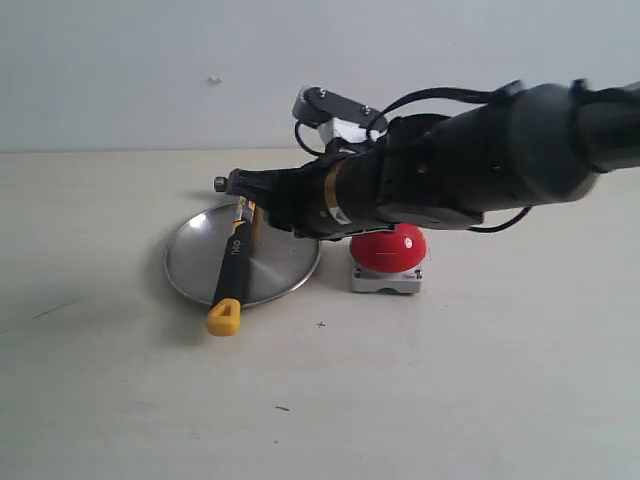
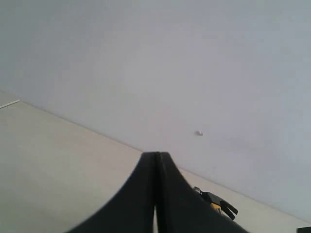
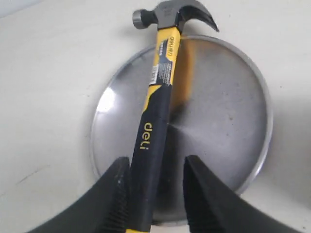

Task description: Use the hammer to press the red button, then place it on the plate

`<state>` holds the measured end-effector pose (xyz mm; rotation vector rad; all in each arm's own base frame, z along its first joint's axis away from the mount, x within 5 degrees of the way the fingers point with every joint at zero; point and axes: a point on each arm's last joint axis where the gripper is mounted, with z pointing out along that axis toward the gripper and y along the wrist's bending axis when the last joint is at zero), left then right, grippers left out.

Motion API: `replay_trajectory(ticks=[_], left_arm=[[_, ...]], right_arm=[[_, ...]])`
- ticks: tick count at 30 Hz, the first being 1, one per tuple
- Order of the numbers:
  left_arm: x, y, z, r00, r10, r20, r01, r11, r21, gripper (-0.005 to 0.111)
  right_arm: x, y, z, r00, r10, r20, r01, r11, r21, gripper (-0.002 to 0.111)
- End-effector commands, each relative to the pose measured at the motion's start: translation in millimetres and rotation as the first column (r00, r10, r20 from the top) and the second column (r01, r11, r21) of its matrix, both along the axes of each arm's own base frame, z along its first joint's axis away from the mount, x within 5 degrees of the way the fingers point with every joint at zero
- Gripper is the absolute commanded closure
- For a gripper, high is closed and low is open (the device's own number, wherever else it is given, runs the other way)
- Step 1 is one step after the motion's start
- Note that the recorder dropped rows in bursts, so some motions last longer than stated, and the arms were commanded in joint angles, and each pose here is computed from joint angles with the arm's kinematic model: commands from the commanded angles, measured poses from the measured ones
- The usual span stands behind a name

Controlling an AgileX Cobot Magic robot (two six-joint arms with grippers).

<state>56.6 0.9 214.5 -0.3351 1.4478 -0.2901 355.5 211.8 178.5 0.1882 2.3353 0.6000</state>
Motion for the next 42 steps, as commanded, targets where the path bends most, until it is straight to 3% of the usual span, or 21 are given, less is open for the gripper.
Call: replay_trajectory(ticks=[1, 6, 13, 22, 33, 42], left_arm=[[-0.5, -0.4, -0.4, 1.0, -0.004, 0.005, 0.004, 1.0, -0.003, 0.107], [-0.5, -0.4, -0.4, 1.0, -0.004, 0.005, 0.004, 1.0, -0.003, 0.107], [-0.5, -0.4, -0.4, 1.0, -0.004, 0.005, 0.004, 1.0, -0.003, 0.107], [-0.5, -0.4, -0.4, 1.0, -0.004, 0.005, 0.004, 1.0, -0.003, 0.107], [-0.5, -0.4, -0.4, 1.0, -0.004, 0.005, 0.004, 1.0, -0.003, 0.107], [-0.5, -0.4, -0.4, 1.0, -0.004, 0.005, 0.004, 1.0, -0.003, 0.107]], right_arm=[[-44.4, -28.3, 25.2, 0.994, 0.093, 0.057, -0.085, 0.99, -0.116, 0.093], [-116.4, -65.0, 32.6, 0.972, 0.214, 0.1, -0.198, 0.969, -0.148, 0.108], [-188.8, -97.5, 58.2, 0.911, 0.283, 0.301, -0.283, 0.958, -0.046, 0.108], [-264.8, -143.1, 55.9, 0.826, 0.214, 0.522, -0.279, 0.959, 0.047, 0.108], [-299.7, -164.2, 71.2, 0.682, 0.108, 0.723, -0.301, 0.943, 0.143, 0.108], [-303.1, -166.7, 73.2, 0.652, 0.108, 0.75, -0.3, 0.946, 0.124, 0.108]])
